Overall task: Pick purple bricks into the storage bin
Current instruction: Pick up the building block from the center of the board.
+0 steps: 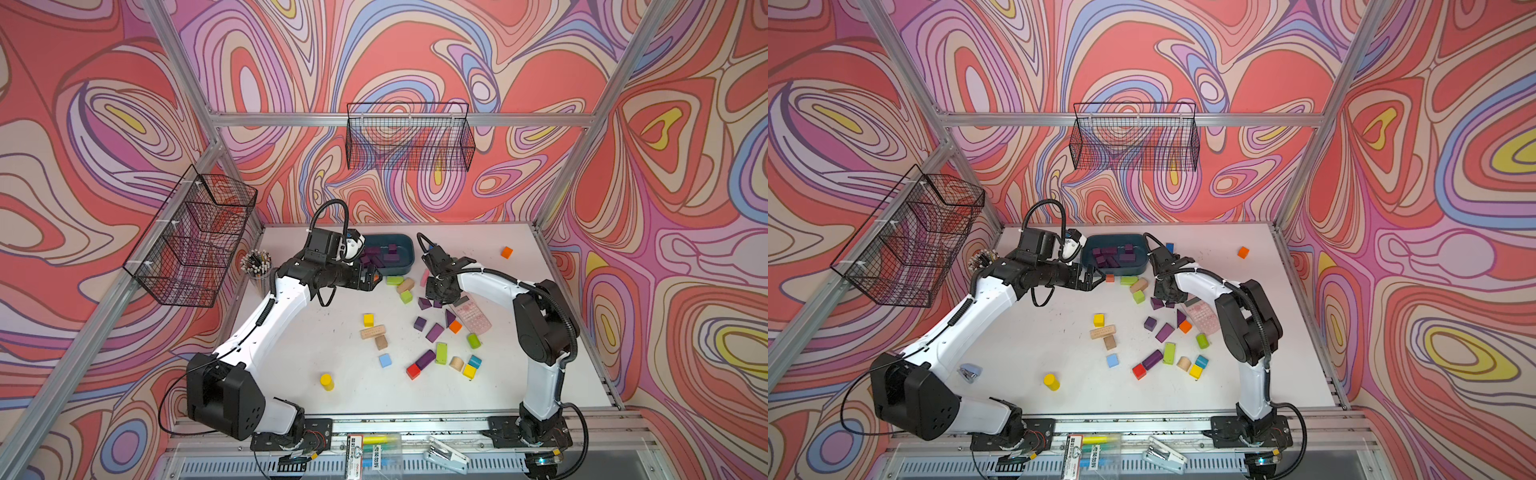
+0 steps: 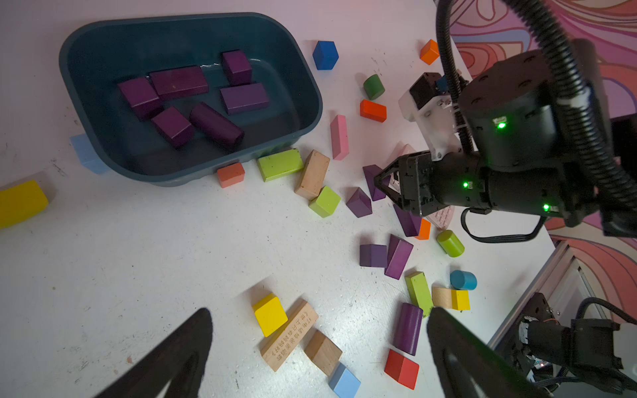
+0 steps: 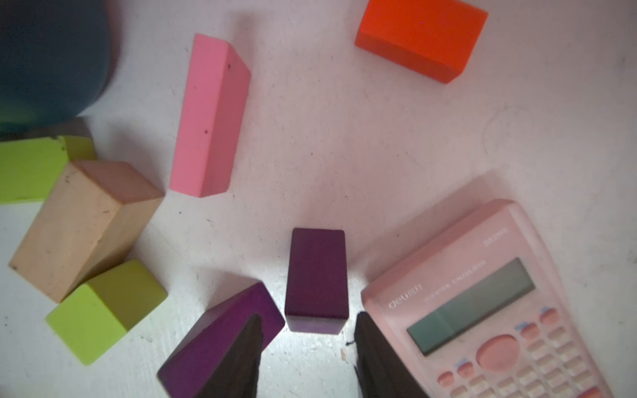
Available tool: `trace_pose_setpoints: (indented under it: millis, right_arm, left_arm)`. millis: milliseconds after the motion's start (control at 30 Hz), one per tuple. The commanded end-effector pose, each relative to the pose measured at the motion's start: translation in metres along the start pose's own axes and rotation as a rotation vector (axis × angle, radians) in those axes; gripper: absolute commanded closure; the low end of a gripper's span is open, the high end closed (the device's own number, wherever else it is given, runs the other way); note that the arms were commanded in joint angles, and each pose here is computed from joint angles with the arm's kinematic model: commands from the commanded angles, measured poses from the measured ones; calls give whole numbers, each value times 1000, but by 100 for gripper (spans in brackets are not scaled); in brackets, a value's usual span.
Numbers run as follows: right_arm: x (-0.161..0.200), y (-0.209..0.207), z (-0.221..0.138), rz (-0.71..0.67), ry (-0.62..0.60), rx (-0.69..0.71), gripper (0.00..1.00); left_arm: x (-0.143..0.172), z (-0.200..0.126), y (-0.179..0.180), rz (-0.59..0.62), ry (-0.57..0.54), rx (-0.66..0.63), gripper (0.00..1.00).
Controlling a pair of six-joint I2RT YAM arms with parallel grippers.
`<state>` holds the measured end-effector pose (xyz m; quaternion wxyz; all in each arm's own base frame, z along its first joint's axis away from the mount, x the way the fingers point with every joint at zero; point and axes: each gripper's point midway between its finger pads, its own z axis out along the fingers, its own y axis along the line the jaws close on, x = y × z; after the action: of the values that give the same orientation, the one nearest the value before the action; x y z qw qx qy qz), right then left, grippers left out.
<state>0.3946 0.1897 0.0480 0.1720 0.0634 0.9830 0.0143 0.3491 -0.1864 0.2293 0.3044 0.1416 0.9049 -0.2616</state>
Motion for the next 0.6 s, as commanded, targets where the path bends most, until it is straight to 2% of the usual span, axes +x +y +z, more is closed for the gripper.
trace_pose_setpoints:
  millis: [0, 567]
  right_arm:
    - [2, -2, 3, -12, 17, 26, 54]
    - [-1, 3, 17, -28, 19, 25, 58]
  left_arm:
    - [1, -1, 0, -4, -8, 12, 0]
    - [1, 0, 3, -21, -12, 8, 0]
